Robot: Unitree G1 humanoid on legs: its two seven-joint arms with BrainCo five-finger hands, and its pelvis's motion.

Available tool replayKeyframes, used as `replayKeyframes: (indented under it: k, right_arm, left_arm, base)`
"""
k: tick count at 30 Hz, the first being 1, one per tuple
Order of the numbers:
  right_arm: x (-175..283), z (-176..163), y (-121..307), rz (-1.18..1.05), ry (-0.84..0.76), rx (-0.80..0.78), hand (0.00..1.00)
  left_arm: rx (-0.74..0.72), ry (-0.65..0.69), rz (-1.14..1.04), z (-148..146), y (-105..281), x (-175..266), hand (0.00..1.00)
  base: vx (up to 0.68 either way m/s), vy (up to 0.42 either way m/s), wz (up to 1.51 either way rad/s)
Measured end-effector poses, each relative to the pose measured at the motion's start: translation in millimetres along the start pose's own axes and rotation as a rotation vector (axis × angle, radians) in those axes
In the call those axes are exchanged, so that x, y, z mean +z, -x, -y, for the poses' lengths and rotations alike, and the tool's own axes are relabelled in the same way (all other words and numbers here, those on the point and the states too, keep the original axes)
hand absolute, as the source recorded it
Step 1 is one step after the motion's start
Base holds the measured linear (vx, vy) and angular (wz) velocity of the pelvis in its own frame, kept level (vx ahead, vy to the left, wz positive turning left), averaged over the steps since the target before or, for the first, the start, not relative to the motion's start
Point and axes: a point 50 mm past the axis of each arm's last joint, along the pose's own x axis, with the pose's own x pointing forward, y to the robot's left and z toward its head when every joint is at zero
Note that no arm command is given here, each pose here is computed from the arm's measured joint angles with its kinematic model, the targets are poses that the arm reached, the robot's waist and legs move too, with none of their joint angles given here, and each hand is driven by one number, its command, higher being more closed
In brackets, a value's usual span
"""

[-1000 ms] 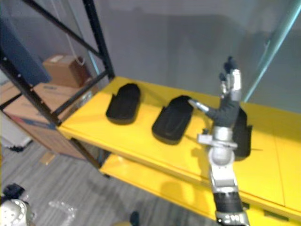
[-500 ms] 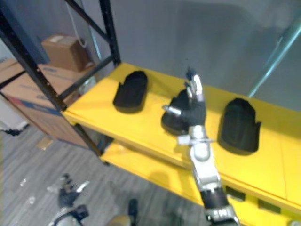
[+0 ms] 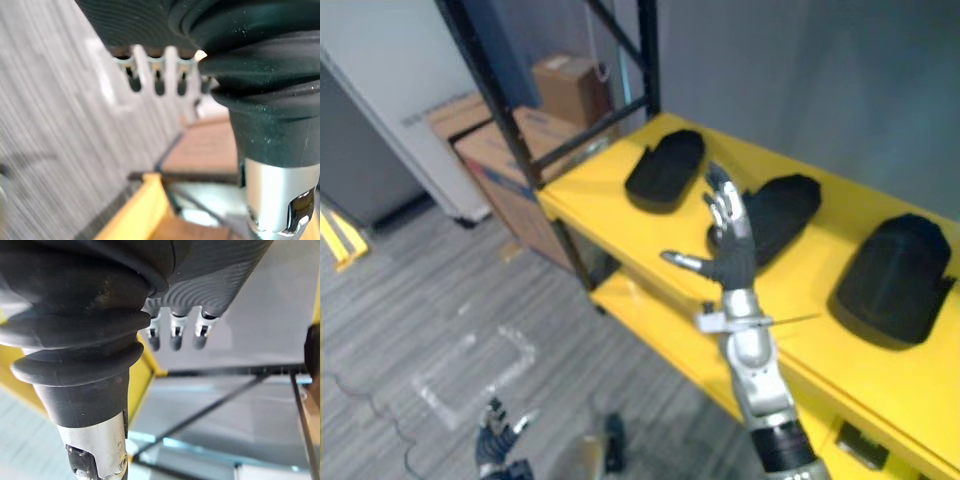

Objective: Walk over and take plastic housings, then place them on the shelf

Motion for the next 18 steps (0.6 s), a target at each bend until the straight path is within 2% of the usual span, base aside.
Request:
replayKeyframes:
  k: [6,10,14,18]
  right_arm:
    - [-0.2,-5.0,6.1,0.007,-0.012,-0.098,0.00]
    - [-0.1,-5.3,12.0,0.002,-0.012,-0.143,0.00]
    - [4.0,-6.7,15.3,0.024,0.013,-0.124,0.00]
    - [5.2,-5.9,20.0,0.024,0.019,-0.096,0.00]
  left_arm:
    - [-0.159,-0.090,0.047,21.3,-5.7,13.2,0.00]
    - [-0.145,-0.130,0.055,10.6,-9.8,16.3,0.00]
    - [-0.101,-0.141,0.065,-1.3,-12.8,19.3,0.00]
    - [-0.111,-0.125,0.078,3.3,-10.0,18.6,0.00]
  base:
    - [0.01,0.150,0.24]
    - [0.01,0.125,0.17]
    - [-0.01,0.040,-0.01]
    - [-0.01,-0.025,-0.09]
